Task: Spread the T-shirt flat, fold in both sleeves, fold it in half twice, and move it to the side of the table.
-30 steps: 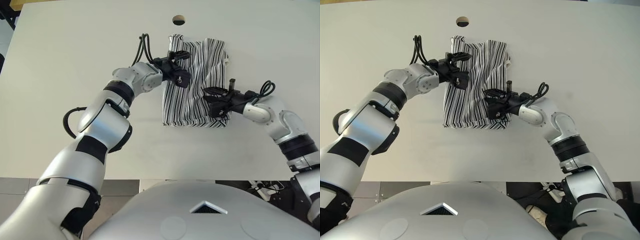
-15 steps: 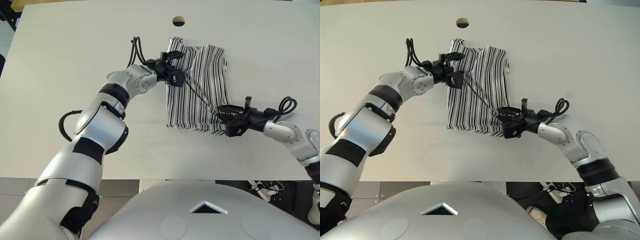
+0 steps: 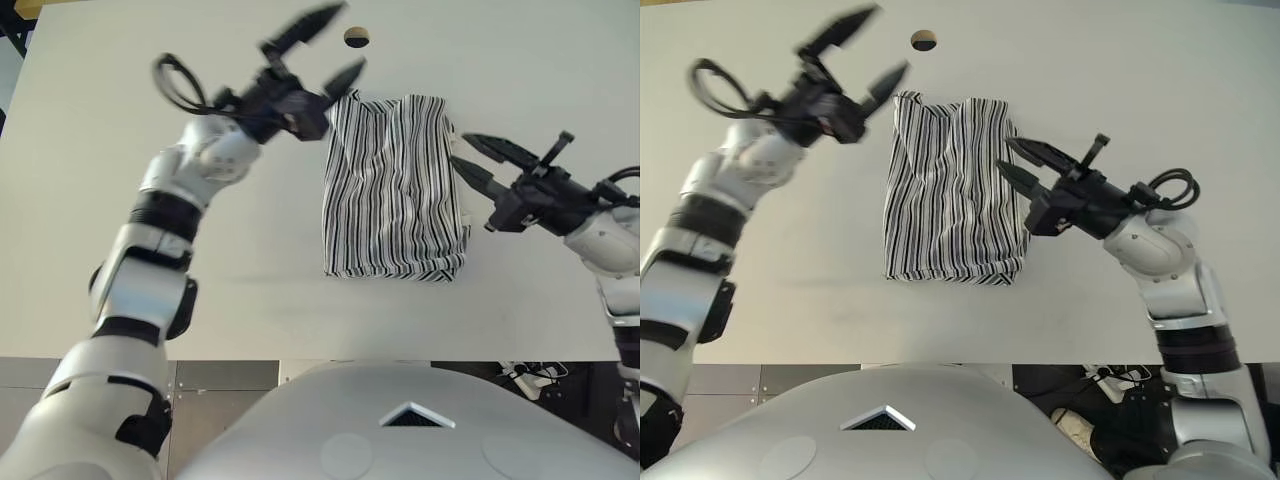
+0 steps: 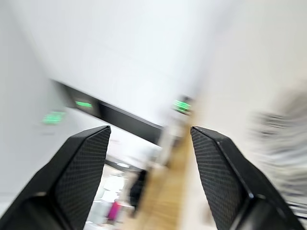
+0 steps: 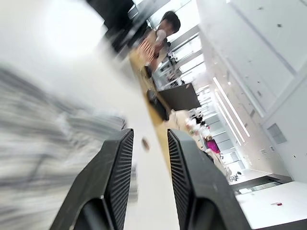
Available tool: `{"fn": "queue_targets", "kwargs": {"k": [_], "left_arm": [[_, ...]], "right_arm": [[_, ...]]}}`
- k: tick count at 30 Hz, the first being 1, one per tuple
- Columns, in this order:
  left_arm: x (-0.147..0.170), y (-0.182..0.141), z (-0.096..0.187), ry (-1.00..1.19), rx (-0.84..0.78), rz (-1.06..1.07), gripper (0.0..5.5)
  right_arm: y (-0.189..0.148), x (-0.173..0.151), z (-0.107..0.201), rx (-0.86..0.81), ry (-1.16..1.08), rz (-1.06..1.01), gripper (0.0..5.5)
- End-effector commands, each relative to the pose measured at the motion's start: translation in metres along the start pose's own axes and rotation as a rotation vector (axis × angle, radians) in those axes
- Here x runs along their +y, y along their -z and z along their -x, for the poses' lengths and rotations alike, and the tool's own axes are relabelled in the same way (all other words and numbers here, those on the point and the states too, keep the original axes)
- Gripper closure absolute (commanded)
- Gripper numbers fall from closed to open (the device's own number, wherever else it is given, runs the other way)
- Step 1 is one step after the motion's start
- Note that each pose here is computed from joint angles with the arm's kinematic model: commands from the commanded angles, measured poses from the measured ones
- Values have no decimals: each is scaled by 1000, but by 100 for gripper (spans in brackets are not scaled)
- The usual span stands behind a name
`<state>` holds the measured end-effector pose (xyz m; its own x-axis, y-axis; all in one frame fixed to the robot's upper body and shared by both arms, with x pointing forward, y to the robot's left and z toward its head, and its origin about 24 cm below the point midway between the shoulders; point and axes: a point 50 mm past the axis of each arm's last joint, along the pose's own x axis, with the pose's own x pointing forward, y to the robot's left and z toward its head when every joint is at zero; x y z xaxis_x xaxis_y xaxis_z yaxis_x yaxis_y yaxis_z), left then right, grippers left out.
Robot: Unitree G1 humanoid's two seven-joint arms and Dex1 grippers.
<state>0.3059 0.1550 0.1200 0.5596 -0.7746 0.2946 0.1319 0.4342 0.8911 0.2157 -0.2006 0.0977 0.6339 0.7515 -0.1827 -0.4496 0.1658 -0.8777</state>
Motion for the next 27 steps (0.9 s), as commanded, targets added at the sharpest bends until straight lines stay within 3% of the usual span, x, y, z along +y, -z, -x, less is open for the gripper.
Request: {"fn": "queue_targets", "kwargs": {"k": [1,8,11,16,19,27], "left_arm": [[11,-10,58,49,130,-14,247],[-27,-36,125,460,272,106,165],[-41,-42,140,579,300,141,145],[-62,-44,143,723,276,172,171],[-77,-48,144,828,241,198,208],[-118,-54,107,950,39,225,208]], "right_arm": [[18,15,22,107,-105,90,379],[20,29,35,116,-249,142,270],[21,41,38,120,-356,140,220],[25,52,46,149,-473,143,156],[28,56,50,165,-508,141,156],[22,64,41,92,-576,146,156]]}}
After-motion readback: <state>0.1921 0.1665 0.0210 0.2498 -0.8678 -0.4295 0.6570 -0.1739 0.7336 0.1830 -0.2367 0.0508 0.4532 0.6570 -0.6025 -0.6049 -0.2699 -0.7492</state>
